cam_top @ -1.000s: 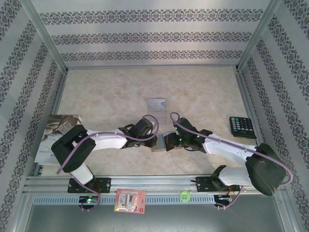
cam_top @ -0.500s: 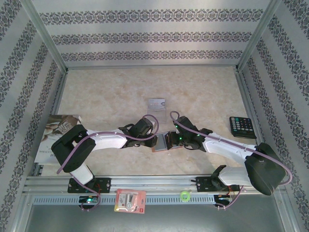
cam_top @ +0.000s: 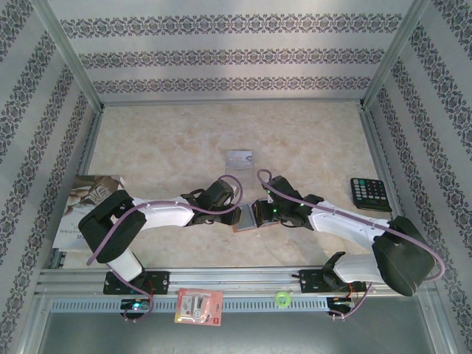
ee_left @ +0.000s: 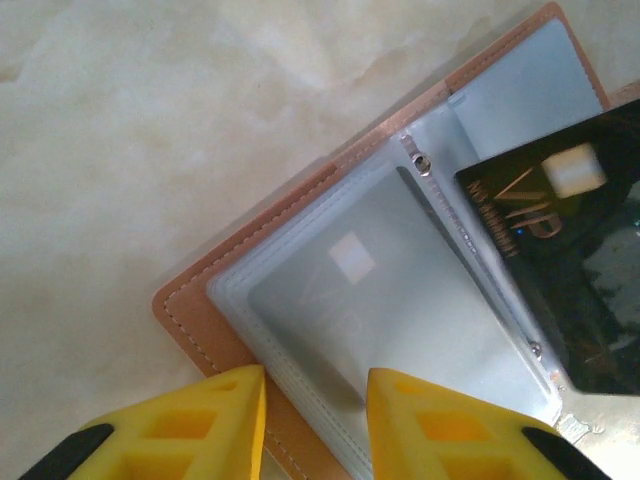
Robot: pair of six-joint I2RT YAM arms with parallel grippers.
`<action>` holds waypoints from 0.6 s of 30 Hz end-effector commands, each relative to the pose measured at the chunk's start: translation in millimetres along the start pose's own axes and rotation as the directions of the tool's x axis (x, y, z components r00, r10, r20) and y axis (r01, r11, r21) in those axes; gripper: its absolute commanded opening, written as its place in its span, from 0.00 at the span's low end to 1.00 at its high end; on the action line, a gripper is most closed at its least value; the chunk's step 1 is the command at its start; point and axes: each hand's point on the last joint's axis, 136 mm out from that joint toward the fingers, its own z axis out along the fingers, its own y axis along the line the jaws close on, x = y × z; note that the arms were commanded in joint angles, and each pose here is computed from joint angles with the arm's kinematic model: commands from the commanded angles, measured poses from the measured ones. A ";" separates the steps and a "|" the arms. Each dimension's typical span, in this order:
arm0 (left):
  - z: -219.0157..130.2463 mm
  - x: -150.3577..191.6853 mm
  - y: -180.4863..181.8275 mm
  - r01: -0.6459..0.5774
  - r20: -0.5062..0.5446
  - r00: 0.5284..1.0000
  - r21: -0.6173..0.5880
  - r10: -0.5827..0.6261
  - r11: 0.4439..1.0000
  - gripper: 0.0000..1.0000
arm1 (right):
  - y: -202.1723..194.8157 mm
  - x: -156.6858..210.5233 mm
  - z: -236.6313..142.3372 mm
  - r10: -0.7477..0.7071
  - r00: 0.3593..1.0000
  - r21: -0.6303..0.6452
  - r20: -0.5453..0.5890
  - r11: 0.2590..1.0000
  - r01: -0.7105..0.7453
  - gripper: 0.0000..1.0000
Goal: Take the credit cards out of the card holder
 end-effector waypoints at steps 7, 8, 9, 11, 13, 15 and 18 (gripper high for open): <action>-29.8 -24.6 -8.1 -0.030 0.047 0.998 0.024 0.029 0.999 0.59 | 25.2 -59.5 -54.4 -0.252 0.949 -0.027 0.188 0.965 0.261 0.00; -37.8 -28.7 -8.7 -0.028 0.067 0.997 0.027 0.027 0.999 0.62 | 27.1 -67.2 -58.3 -0.285 0.937 -0.012 0.202 0.956 0.293 0.00; -44.6 -31.7 -8.7 -0.026 0.083 0.996 0.030 0.023 0.999 0.65 | 28.5 -74.0 -60.2 -0.319 0.924 0.000 0.212 0.945 0.327 0.00; -62.5 -38.1 -6.1 -0.014 0.122 0.993 0.030 0.010 0.999 0.75 | 32.4 -90.2 -61.3 -0.388 0.895 0.014 0.221 0.919 0.395 0.00; -77.3 -40.9 -0.4 -0.003 0.150 0.989 0.020 0.000 1.000 0.99 | 35.8 -105.9 -59.4 -0.423 0.879 0.011 0.222 0.902 0.431 0.00; -91.6 -41.1 10.7 0.020 0.169 0.985 -0.004 -0.019 1.000 1.00 | 45.7 -117.5 -55.5 -0.503 0.835 0.003 0.223 0.857 0.516 0.00; -112.1 -41.6 26.2 0.067 0.209 0.976 -0.018 -0.061 0.998 1.00 | 48.5 -129.7 -46.8 -0.589 0.783 -0.025 0.199 0.796 0.605 0.00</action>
